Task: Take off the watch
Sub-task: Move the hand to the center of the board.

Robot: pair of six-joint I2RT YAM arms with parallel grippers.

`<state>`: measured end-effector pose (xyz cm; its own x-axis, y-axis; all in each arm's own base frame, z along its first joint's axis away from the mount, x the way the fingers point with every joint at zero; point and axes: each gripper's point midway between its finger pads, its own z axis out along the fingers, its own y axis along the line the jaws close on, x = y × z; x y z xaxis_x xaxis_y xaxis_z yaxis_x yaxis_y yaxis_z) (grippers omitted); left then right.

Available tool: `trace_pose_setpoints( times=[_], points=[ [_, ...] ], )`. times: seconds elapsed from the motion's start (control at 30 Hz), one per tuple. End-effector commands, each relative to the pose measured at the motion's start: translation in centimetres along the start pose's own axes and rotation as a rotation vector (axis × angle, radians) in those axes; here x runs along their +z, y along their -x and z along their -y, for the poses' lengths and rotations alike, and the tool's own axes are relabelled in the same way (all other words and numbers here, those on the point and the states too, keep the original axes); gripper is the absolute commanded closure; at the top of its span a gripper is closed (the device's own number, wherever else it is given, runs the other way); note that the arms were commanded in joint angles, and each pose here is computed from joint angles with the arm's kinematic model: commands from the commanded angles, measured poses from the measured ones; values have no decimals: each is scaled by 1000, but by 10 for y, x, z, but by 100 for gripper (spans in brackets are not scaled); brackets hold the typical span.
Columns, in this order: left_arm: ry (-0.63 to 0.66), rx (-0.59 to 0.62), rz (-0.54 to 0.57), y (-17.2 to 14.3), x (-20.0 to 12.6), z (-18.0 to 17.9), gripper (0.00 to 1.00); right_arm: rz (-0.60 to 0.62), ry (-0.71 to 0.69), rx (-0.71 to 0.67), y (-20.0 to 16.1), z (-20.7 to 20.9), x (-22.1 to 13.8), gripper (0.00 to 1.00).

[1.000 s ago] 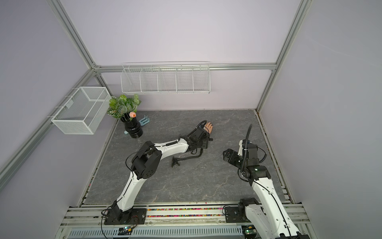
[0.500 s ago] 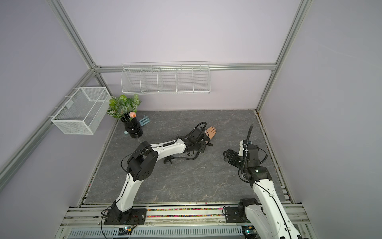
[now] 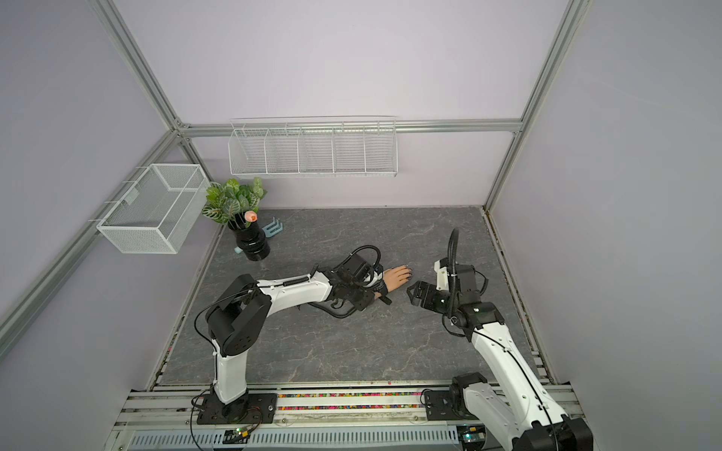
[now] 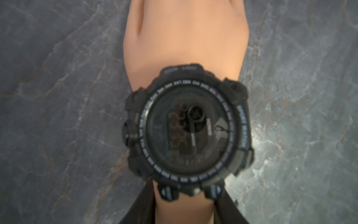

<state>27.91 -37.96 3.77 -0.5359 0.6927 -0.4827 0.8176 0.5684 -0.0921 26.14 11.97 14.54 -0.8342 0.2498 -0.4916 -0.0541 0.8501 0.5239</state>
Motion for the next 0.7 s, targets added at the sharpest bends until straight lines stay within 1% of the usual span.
trace_pose_setpoints(
  times=[0.0,0.1,0.2,0.3,0.37,0.47,0.5,0.67],
  points=[
    [-87,36,-176,-54,7,13,62,-3,26,-42,5,-13,4,11],
    [-76,30,-145,-53,5,12,50,19,6,-40,11,-10,5,11],
    [-35,27,-124,-48,2,5,31,30,1,-42,14,-11,4,11],
    [2,30,-102,-41,-3,0,21,29,-5,-36,13,-9,4,11],
    [11,30,-73,-35,-9,-1,17,28,-8,-37,12,-8,4,11],
    [29,28,4,-22,-27,0,15,33,-13,-38,13,-7,4,11],
    [57,32,26,-19,-35,-1,14,36,-12,-39,14,-8,3,11],
    [277,74,129,-2,-83,3,13,48,-15,-43,16,-8,3,11]
  ],
)
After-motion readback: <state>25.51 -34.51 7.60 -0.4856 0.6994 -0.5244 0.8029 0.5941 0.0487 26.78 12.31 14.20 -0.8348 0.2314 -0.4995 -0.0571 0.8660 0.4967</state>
